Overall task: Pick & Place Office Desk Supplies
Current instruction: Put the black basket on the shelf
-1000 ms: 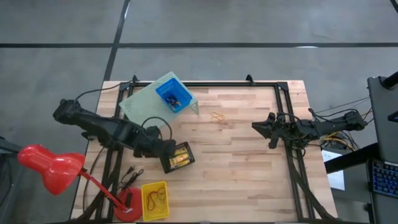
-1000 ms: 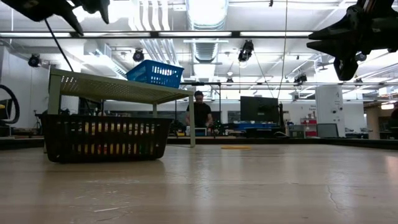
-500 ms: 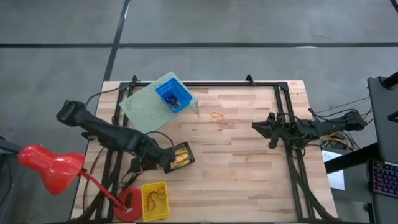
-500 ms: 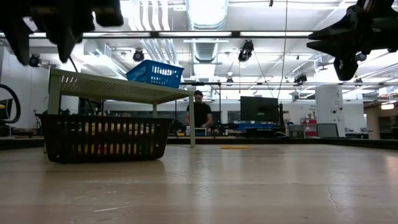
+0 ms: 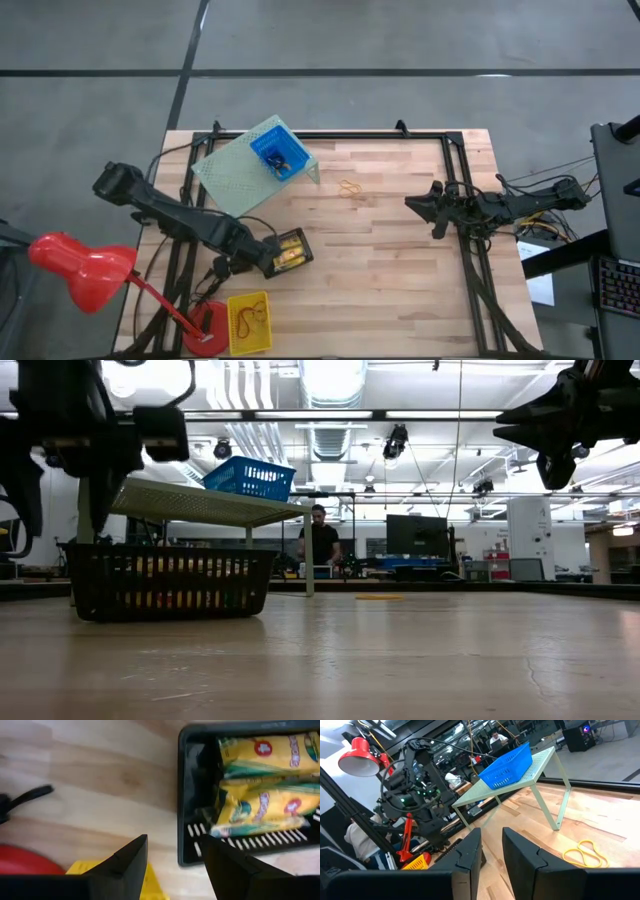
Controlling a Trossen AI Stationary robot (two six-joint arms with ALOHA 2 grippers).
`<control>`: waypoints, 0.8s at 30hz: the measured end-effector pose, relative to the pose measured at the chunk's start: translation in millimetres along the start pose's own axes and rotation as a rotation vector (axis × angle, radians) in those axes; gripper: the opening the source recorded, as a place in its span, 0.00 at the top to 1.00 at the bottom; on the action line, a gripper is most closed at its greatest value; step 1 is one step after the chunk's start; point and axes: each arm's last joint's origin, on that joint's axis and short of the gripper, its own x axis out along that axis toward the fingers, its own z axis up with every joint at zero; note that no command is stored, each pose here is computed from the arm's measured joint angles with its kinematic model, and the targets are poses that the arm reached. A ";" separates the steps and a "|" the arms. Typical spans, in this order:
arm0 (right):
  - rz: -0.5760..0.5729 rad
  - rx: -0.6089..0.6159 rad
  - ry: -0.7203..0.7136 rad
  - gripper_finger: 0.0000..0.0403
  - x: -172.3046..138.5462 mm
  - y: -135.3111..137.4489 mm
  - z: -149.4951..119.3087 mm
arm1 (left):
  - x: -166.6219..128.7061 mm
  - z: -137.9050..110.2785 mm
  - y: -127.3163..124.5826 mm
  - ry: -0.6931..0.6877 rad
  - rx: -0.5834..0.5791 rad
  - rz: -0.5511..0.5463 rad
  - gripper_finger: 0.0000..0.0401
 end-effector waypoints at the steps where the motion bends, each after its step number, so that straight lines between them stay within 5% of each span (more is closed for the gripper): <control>1: 0.000 0.000 0.000 0.81 0.0 0.0 0.0 | 3.4 2.1 0.9 -0.007 -0.002 -0.006 0.53; 15: 0.000 0.000 0.000 0.81 0.0 0.0 0.0 | 37.3 17.6 11.6 0.016 -0.006 -0.077 0.60; 24: 0.000 0.000 0.000 0.83 0.0 0.0 0.0 | 37.4 18.1 12.0 0.009 0.007 -0.076 0.75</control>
